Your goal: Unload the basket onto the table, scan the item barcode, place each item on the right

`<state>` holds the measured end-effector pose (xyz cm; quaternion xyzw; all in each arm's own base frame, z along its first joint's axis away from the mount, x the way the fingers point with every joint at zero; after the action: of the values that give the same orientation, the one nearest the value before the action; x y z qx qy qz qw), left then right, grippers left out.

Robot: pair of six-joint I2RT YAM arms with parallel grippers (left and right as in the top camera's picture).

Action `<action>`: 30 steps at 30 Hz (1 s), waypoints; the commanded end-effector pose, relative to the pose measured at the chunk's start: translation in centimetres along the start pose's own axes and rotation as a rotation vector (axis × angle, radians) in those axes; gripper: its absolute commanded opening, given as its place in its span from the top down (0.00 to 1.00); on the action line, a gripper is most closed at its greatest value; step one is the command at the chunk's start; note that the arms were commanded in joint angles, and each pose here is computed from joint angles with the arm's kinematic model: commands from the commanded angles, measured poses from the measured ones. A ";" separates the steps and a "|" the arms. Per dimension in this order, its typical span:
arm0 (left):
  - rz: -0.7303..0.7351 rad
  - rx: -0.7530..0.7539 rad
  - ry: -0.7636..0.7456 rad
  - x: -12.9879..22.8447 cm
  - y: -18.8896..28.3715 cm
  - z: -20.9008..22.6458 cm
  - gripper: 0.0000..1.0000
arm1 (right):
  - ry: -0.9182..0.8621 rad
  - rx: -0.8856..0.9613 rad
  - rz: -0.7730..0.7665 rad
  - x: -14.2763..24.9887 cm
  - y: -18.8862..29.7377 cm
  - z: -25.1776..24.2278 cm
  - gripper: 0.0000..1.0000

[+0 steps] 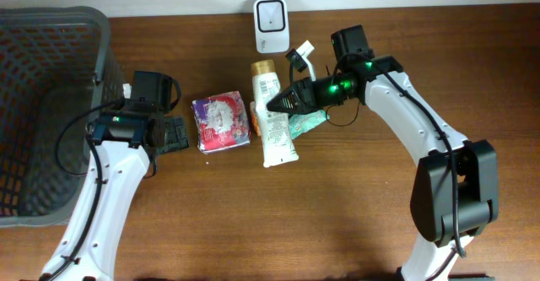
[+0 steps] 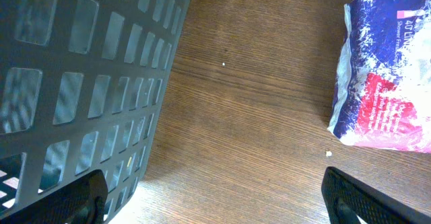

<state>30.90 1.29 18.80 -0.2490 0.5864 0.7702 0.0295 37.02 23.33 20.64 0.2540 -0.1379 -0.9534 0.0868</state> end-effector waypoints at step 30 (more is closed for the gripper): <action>-0.001 0.000 0.015 0.0 0.0 0.1 0.01 | -0.270 0.907 0.072 3.4 4.9 -9.4 0.96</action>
<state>30.90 1.29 18.80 -0.2490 0.5864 0.7702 0.0295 38.01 19.48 13.55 0.1348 -0.4322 -0.8911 0.0303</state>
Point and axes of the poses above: each gripper's point midway between its finger pads, its own y axis back along the fingers, its own z axis along the line the jaws close on, x = y × z, the point moved 3 cm from there along y, back along the fingers, and after that the axes turned 4 degrees about y, right-handed, at the moved point
